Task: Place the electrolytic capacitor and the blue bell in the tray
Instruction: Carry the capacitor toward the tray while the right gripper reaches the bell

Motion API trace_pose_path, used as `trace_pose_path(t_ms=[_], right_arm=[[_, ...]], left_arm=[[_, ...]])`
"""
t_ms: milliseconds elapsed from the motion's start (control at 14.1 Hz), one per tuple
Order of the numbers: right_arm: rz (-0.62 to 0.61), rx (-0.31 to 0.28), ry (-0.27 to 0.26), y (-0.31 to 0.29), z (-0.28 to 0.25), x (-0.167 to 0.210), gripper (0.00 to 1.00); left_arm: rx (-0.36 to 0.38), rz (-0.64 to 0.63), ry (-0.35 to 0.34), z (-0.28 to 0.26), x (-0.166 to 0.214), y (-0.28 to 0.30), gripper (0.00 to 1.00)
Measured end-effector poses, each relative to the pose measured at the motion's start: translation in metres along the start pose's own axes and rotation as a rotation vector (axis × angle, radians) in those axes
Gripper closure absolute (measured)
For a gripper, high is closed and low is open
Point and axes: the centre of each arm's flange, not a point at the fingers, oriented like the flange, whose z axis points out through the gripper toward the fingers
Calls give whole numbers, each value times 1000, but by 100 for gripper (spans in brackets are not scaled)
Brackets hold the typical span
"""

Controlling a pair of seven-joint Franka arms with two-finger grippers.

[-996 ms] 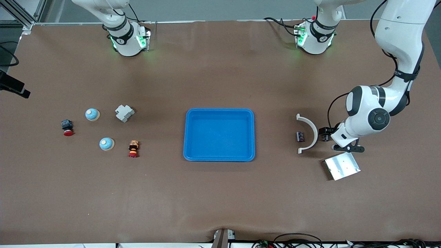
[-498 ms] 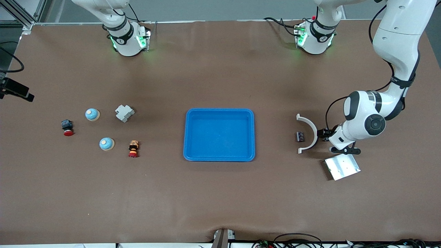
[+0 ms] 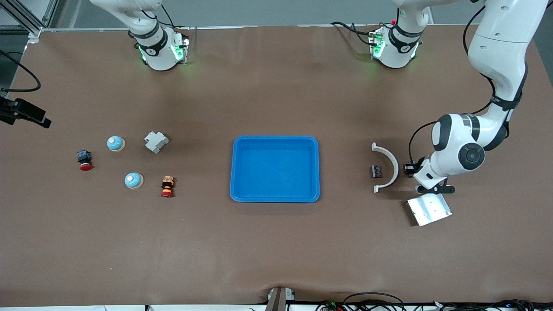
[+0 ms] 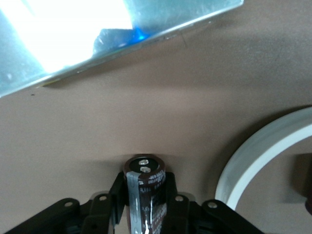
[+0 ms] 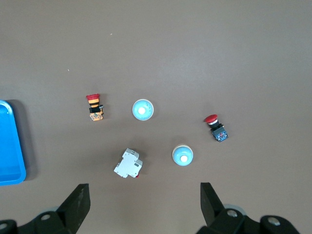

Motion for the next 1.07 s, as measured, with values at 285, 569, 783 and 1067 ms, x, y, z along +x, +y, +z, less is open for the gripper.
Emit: trace_pose_path(t_ms=[285,569,783,1067], right_arm=[[1,0,-8,1,29,-1,0],[16,1,5,8,83,-12,0],[32,2,6,17,118,-21,0],[42,0,48,22,156,-26,0]], left_arm=[[8,-12,-38,-8,-3,-1,64],[18,-69,-18,-46,1,1,64],[11,-205,-19,-86,9,43,64],[-3,-405,-52,-163,9,126,64]])
